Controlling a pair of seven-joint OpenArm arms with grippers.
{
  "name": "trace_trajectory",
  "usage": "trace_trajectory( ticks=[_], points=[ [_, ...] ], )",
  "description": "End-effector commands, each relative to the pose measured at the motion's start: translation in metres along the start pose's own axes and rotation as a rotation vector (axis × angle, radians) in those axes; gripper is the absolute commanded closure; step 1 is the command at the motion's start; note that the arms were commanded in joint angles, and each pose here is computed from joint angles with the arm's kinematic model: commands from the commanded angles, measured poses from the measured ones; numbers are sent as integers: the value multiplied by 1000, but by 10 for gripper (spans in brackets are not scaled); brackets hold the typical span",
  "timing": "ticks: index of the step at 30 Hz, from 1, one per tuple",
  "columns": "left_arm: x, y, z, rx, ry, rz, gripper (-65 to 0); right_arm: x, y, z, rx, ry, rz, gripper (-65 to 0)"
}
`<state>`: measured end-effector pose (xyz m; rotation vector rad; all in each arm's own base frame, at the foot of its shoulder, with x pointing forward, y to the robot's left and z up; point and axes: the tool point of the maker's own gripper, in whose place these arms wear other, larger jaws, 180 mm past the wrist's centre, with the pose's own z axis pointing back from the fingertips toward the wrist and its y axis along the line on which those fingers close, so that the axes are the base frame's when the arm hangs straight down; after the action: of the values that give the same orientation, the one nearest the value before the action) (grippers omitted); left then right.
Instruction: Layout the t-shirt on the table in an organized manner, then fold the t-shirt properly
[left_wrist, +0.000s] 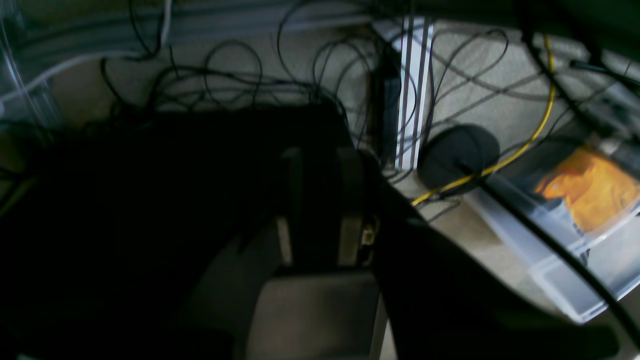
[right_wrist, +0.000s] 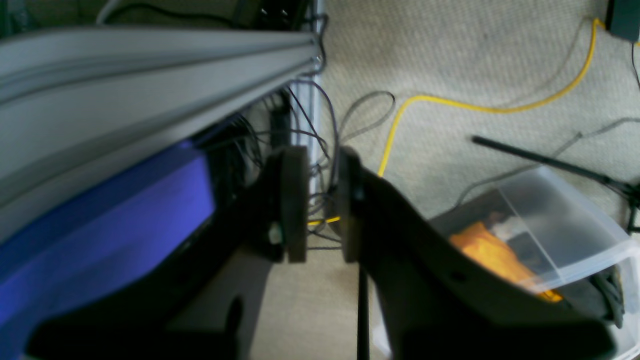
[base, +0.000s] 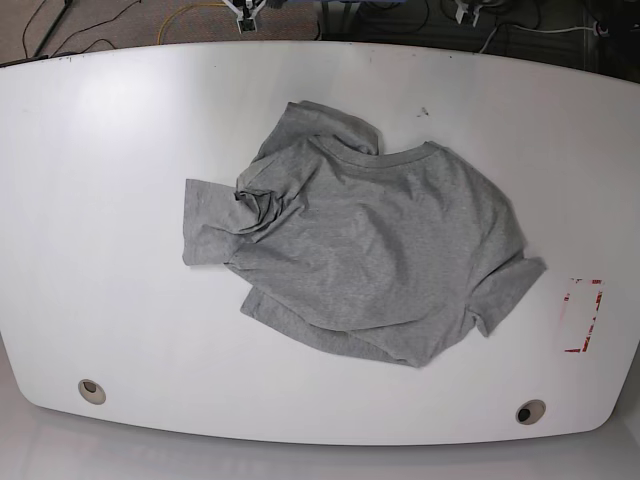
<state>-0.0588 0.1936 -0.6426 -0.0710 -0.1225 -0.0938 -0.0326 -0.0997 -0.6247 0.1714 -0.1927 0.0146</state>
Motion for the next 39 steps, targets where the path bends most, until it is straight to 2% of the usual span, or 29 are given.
trace_trajectory(
  ticks=[1,6,11,28,33,39],
  points=[
    [-5,3,8,2,-40,-9,-99,-2,3,10,-4,-32,-6,-94],
    [-13,-1,22,-2,-86,-31,-99,-9,2,27,-21,-58,4,-94],
    [-15,19,47,46,-146,-41,-99,-9,12,47,-24,-100,0,-94],
    [17,46,147,166,-370,-104,-99,21,14,139,-91,-276,74,-94],
    [31,52,181,204,-450,-52,-99,30,19,166,-96,-314,103,-94],
    [47,49,214,186,-533,8,-99,37,27,189,-94,-345,123,-94]
  ],
)
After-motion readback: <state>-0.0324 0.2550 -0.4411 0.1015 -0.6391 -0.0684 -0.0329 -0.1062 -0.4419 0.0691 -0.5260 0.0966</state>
